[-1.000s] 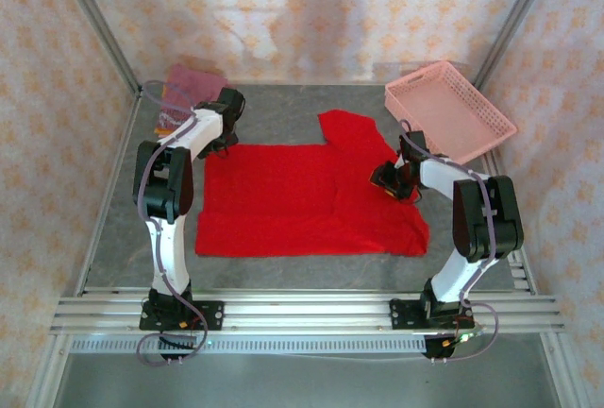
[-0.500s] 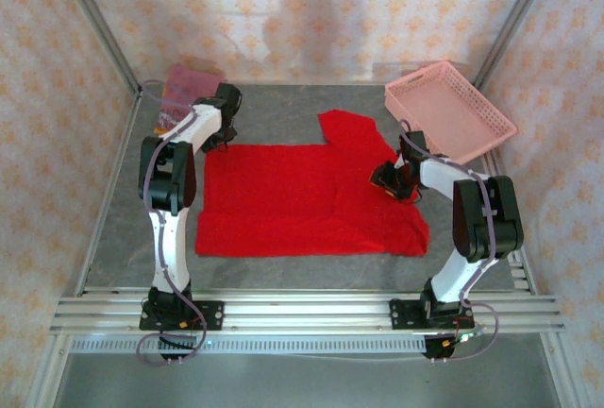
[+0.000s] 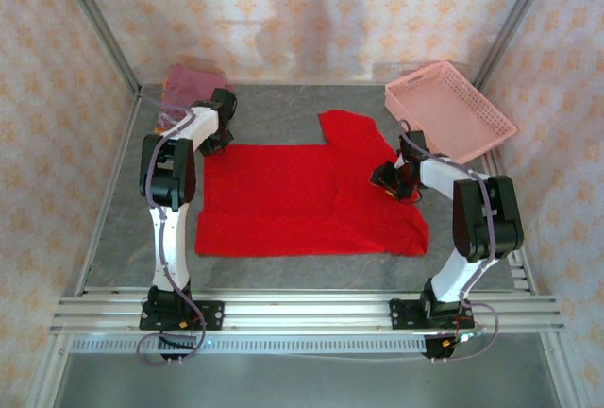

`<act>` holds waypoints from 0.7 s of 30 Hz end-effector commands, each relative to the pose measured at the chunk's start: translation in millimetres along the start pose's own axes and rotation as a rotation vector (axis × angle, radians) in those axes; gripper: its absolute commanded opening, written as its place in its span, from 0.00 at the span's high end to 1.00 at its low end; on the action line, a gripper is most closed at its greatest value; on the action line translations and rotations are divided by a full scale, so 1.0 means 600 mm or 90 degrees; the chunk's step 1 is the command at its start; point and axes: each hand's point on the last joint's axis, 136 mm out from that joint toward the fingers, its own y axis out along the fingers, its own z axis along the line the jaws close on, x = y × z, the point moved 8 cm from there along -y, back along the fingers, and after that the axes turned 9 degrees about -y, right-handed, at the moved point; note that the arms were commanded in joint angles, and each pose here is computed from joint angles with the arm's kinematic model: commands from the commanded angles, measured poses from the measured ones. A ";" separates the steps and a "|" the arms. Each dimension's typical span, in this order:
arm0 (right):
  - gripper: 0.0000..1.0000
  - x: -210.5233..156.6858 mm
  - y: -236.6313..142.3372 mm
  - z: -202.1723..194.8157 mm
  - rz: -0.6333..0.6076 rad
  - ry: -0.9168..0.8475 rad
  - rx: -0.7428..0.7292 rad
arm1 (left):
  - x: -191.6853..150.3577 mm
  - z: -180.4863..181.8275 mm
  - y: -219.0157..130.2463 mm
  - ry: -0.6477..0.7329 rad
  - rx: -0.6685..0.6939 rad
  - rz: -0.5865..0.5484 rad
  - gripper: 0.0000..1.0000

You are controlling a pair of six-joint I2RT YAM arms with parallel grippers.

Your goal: Fold and stack the t-shirts

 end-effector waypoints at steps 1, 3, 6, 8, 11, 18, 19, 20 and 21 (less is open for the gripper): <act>0.50 -0.007 -0.004 -0.007 0.019 0.004 -0.020 | 0.002 0.007 0.020 -0.001 0.017 0.009 0.81; 0.50 -0.006 -0.006 -0.006 0.017 0.003 -0.020 | 0.002 0.008 0.022 -0.002 0.016 0.013 0.90; 0.50 -0.005 -0.010 -0.004 0.015 0.001 -0.018 | 0.000 0.007 0.027 -0.001 0.011 0.022 1.00; 0.50 -0.004 -0.015 -0.002 0.012 0.000 -0.017 | 0.000 0.008 0.026 -0.001 0.006 0.020 1.00; 0.50 0.004 -0.032 0.010 -0.005 -0.005 -0.002 | -0.001 0.010 0.020 0.002 -0.009 0.020 1.00; 0.50 0.052 -0.080 0.060 -0.071 -0.088 -0.010 | 0.014 0.017 -0.032 -0.016 -0.068 0.000 1.00; 0.50 0.062 -0.080 0.067 -0.076 -0.101 -0.017 | 0.014 0.018 -0.036 -0.016 -0.074 0.000 1.00; 0.50 0.076 -0.078 0.075 -0.086 -0.114 -0.027 | 0.015 0.018 -0.039 -0.015 -0.078 0.001 1.00; 0.50 0.091 -0.074 0.083 -0.094 -0.125 -0.034 | 0.015 0.019 -0.041 -0.013 -0.079 0.001 1.00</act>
